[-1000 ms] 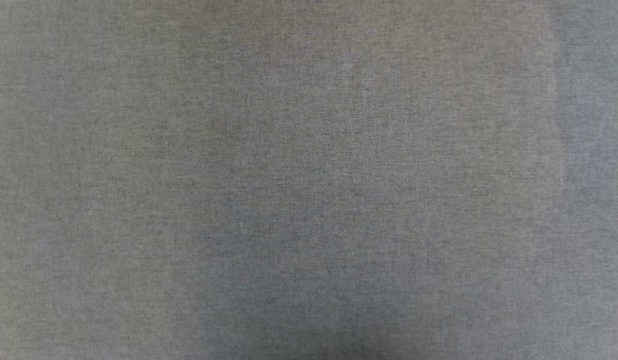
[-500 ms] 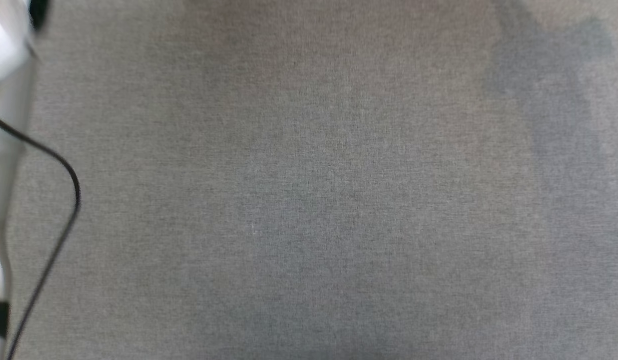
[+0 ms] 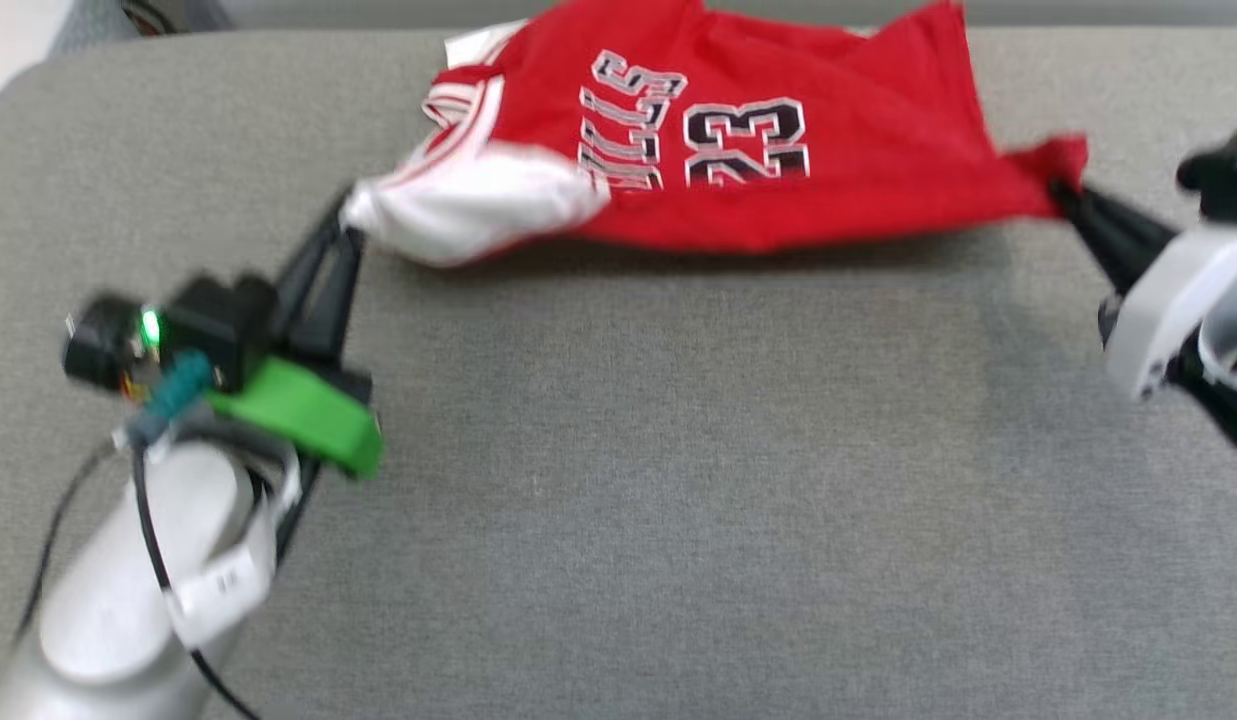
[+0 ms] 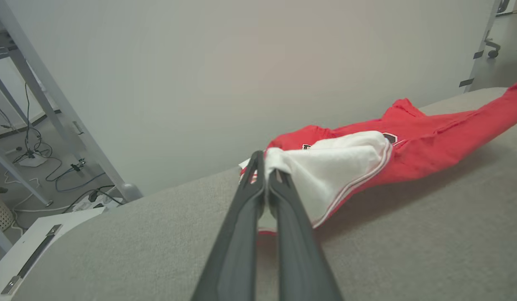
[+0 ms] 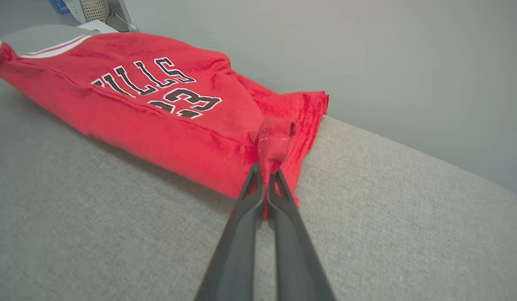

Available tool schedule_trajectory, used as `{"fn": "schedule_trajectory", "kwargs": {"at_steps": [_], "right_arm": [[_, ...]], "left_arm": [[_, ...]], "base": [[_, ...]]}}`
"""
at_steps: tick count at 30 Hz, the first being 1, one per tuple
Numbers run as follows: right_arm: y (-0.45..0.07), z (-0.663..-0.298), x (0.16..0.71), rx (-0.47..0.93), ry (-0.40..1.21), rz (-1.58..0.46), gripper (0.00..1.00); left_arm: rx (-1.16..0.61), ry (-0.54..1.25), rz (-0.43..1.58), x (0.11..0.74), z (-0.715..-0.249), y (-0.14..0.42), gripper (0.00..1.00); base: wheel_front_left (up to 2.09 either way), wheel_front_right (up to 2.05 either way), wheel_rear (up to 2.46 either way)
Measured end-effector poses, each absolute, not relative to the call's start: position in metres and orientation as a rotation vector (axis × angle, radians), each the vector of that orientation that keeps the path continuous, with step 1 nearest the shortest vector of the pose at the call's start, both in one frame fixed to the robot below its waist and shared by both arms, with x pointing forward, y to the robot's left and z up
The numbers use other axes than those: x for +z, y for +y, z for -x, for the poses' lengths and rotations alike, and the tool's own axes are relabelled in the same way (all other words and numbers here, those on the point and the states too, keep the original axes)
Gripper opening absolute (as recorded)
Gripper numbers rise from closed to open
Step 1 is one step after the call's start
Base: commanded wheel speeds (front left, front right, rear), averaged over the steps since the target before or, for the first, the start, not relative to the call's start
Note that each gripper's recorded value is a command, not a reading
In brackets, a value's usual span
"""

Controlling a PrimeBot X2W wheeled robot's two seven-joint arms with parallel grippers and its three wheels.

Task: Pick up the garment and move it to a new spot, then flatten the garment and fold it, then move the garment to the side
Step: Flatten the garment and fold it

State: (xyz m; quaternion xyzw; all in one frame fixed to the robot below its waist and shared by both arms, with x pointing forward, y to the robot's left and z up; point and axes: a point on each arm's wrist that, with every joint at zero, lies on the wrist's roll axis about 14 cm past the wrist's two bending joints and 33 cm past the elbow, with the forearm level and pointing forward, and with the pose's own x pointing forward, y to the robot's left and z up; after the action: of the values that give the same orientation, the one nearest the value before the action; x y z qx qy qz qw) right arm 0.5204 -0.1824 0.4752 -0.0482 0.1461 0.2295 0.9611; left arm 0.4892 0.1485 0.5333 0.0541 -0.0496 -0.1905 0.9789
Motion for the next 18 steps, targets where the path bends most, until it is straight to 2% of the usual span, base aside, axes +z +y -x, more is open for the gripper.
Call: {"fn": "schedule_trajectory", "kwargs": {"at_steps": [6, 18], "right_arm": [[-0.188, -0.465, 0.449, 0.482, 0.387, 0.088, 0.0], [-0.199, -0.374, 0.417, 0.461, 0.5, -0.014, 0.0]], "left_arm": [[-0.363, 0.059, -0.046, 0.494, -0.425, 0.151, 0.0], [-0.285, 0.29, 0.083, 0.442, -0.324, 0.158, 0.0]], "base": [[0.0, 0.0, 0.0], [0.0, 0.0, 0.0]]}}
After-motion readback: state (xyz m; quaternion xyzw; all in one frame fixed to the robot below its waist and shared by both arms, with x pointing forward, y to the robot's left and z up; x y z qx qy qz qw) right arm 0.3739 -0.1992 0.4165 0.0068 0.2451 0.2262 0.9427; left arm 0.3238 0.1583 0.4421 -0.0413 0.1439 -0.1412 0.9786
